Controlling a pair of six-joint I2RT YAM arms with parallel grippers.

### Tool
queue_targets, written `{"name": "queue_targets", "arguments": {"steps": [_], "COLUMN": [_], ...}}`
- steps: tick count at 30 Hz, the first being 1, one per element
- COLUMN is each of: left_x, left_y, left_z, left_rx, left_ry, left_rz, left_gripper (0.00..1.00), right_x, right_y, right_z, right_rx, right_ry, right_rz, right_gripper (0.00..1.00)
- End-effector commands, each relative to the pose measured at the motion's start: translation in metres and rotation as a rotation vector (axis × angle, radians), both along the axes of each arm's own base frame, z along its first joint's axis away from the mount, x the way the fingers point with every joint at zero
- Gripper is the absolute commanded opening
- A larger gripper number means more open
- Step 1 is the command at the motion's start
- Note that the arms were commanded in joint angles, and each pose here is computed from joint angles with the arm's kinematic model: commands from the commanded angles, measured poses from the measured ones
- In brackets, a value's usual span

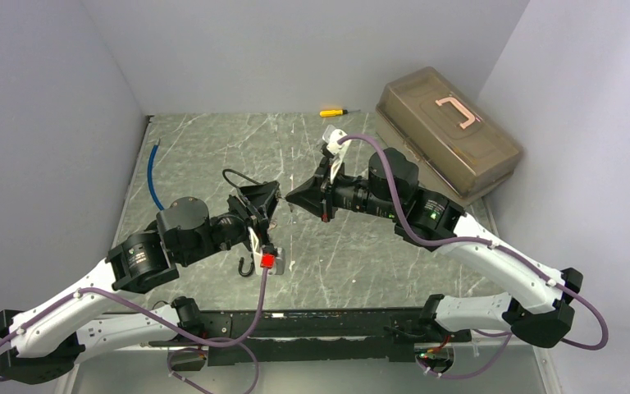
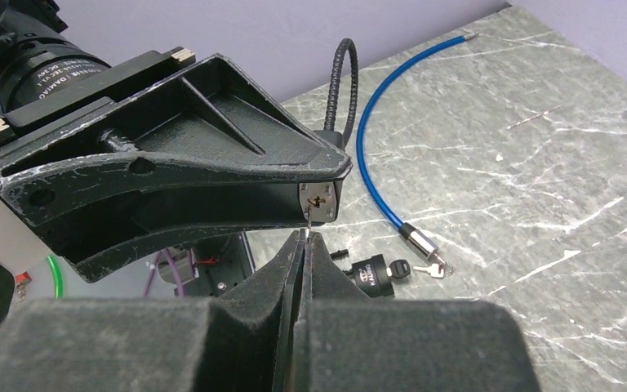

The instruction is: Unlock with the key

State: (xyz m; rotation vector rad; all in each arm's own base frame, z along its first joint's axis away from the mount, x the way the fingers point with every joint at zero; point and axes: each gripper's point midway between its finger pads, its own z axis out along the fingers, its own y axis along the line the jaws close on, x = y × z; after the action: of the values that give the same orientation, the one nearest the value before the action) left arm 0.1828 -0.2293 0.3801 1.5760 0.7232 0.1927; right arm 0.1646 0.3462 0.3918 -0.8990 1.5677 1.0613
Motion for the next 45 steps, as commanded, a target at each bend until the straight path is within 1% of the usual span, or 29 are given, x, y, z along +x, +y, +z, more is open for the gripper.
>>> {"name": "queue_targets", "arguments": {"steps": [1, 16, 27, 36, 45], "left_x": [-0.003, -0.006, -0.006, -0.004, 0.002], "left_y": [0.003, 0.003, 0.002, -0.001, -0.001], "left_z": [0.040, 0.039, 0.037, 0.034, 0.035], "left_rx": [-0.110, -0.111, -0.105, -0.087, -0.083], "left_ry": [-0.063, -0.065, -0.063, -0.039, -0.027], "left_rz": [-0.006, -0.022, -0.021, -0.020, 0.011], "left_gripper": [0.00, 0.00, 0.00, 0.00, 0.00], "right_x": [0.002, 0.007, 0.007, 0.001, -0.006], "right_y": [0.000, -0.002, 0.005, 0.014, 0.024], "right_z": [0.030, 0.029, 0.023, 0.022, 0.018], "right_rx": [0.069, 0.067, 0.060, 0.070, 0.052], "right_ry": [-0.064, -0.085, -0.065, -0.052, -0.082], "right_rz": [-0.010, -0.037, -0.022, 0.015, 0.009], "right_gripper": [0.00, 0.00, 0.00, 0.00, 0.00]}}
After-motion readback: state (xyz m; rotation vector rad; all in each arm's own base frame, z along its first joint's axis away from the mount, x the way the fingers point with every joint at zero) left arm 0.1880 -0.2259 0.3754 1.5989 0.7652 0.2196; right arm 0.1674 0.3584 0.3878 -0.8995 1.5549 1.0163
